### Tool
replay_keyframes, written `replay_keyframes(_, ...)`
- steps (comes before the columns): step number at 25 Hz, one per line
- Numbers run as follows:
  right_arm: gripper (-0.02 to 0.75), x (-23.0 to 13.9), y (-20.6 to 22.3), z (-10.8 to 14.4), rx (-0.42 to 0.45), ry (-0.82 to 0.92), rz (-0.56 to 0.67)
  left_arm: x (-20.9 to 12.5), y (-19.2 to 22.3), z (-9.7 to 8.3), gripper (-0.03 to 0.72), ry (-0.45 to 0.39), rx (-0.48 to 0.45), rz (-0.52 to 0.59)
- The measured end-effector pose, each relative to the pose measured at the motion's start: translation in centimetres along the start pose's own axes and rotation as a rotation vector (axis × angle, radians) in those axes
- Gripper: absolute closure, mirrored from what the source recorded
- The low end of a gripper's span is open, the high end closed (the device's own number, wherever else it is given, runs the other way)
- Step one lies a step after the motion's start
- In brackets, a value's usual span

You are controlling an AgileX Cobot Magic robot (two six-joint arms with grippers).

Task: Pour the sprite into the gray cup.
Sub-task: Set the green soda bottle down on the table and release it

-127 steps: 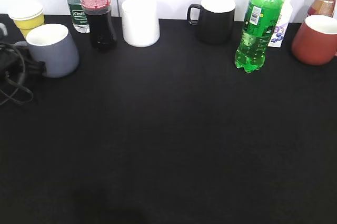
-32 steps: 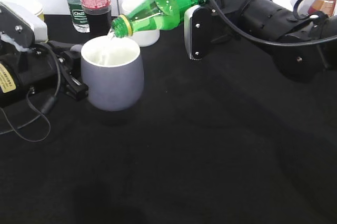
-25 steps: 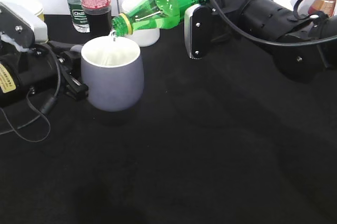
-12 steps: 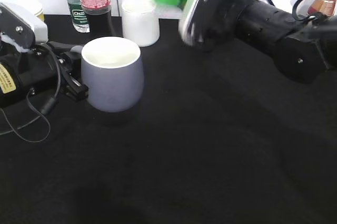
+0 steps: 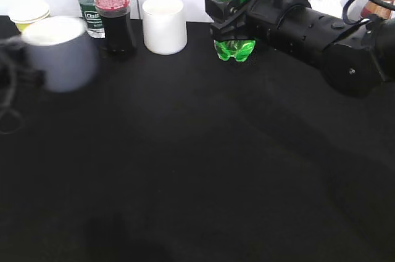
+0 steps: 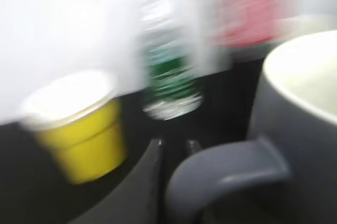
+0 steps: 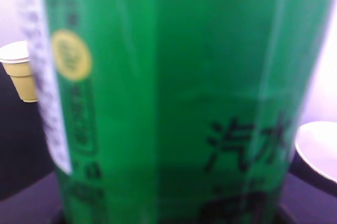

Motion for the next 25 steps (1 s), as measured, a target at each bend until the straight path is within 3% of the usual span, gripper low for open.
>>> replay_keyframes(2,0.321,0.0,0.0,0.0,0.000,0.001,0.000,-2.1,1.2,1.5,0.613,-0.019,0.042,0.034)
replay_keyframes(9,0.321,0.0,0.0,0.0,0.000,0.001,0.000,-4.9,7.4,2.4,0.599,-0.027,0.043,0.001)
replay_keyframes(12,0.322,0.0,0.0,0.0,0.000,0.002,-0.001,-4.9,6.9,2.3,0.409,-0.046,0.044,0.003)
replay_keyframes(17,0.322,0.1,0.0,-0.2,-0.016,0.019,-0.004,-3.3,0.7,1.3,0.364,-0.062,0.052,0.038)
replay_keyframes(19,0.322,0.2,-0.2,-2.3,-0.108,0.028,-0.015,-0.8,-2.7,0.0,0.364,-0.058,0.040,0.016)
replay_keyframes(21,0.322,0.4,-0.9,-6.4,-0.245,0.060,-0.026,1.5,-4.6,-1.1,0.364,-0.034,0.008,0.072)
replay_keyframes(23,0.322,0.3,-1.7,-9.9,-0.353,0.060,-0.061,3.4,-6.3,-1.2,0.364,-0.016,0.003,0.108)
replay_keyframes(25,0.322,-1.8,-1.5,-11.6,-0.394,0.057,-0.076,4.6,-7.7,-0.9,0.364,-0.019,0.019,0.175)
Point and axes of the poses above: a point on each arm's last joint axis where the gripper is mounted, y pointing out along that axis toward the gripper, z along the wrist's bending axis when the last joint is at zero, x = y × z, the point moved 4 cm from there along y, pointing out along that axis toward the gripper, and after that the axes turned 2 degrees about y, right-handed, at the moved point
